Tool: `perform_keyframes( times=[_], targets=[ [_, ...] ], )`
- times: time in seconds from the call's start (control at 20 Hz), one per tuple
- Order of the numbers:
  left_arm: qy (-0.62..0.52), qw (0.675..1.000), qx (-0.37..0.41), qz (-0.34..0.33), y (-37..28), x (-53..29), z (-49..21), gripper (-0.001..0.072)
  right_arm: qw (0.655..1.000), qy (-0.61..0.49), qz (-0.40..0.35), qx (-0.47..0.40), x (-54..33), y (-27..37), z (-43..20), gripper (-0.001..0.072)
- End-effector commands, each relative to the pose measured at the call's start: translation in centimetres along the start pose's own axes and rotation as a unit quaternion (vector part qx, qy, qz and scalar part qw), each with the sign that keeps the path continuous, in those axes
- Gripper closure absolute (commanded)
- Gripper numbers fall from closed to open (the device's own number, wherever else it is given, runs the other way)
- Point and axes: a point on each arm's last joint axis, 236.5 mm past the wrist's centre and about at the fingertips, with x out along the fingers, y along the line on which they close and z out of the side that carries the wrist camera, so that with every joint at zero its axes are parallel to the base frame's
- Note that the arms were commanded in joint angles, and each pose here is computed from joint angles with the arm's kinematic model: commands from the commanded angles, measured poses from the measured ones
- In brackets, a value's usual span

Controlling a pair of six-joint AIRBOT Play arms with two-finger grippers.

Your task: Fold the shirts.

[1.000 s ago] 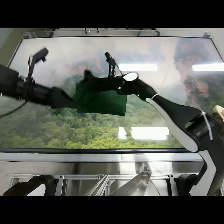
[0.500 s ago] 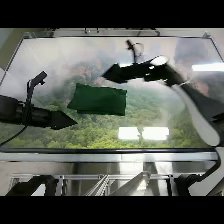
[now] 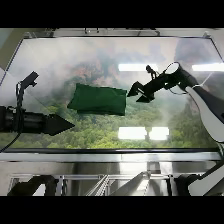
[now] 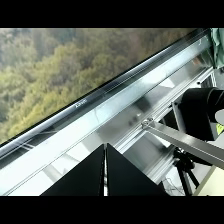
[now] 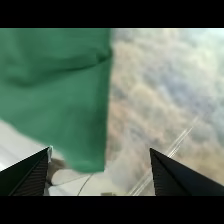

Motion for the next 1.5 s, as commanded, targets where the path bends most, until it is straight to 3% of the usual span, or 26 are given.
perform_keyframes(
  times=[0.0, 0.4, 0.45, 0.5, 0.55, 0.65, 0.95, 1.0, 1.15, 1.25, 1.45],
  targets=[
    [0.005, 1.0, -0.004, -0.002, -0.2, -0.1, -0.4, 0.0684, 0.999, 0.011, 0.039, 0.028, 3.8, 1.0, -0.2, -0.0001],
    [0.022, 1.0, -0.004, -0.007, -0.5, -0.1, -1.2, 0.0683, 0.996, 0.004, 0.076, 0.044, 8.8, 3.4, -0.2, 0.0008],
    [0.022, 1.0, -0.004, -0.007, -0.5, -0.1, -1.2, 0.0683, 0.996, 0.004, 0.076, 0.044, 8.8, 3.4, -0.2, 0.0087],
    [0.022, 1.0, -0.004, -0.007, -0.5, -0.1, -1.2, 0.0684, 0.996, 0.004, 0.076, 0.039, 8.8, 3.4, -0.2, 0.0351],
    [0.022, 1.0, -0.004, -0.007, -0.5, -0.1, -1.2, 0.0683, 0.997, 0.005, 0.078, 0.029, 8.6, 3.6, -0.3, 0.0555],
    [0.025, 1.0, -0.004, -0.008, -0.5, -0.1, -1.3, 0.0684, 0.996, 0.003, 0.081, 0.027, 8.3, 4.0, -0.3, 0.0689],
    [0.03, 0.999, -0.004, -0.009, -0.6, -0.2, -1.6, 0.0683, 0.995, -0.046, 0.089, -0.009, 1.2, 7.0, 0.9, 0.0691],
    [0.03, 0.999, -0.004, -0.009, -0.6, -0.2, -1.6, 0.0684, 0.996, -0.057, 0.07, -0.012, -1.9, 6.5, 0.9, 0.0691],
    [0.03, 1.0, 0.001, -0.009, -0.6, -0.2, -1.6, 0.0683, 0.988, -0.128, -0.078, 0.032, -14.9, -0.7, 0.2, 0.0691],
    [0.028, 0.999, 0.016, -0.009, -0.5, -0.2, -1.5, 0.0683, 0.961, -0.22, -0.13, 0.103, -25.5, -5.3, -1.2, 0.0692],
    [0.018, 0.999, 0.026, -0.006, -0.4, -0.1, -1.0, 0.0683, 0.887, -0.362, -0.145, 0.249, -40.3, -13.5, -7.5, 0.0691]
  ],
)
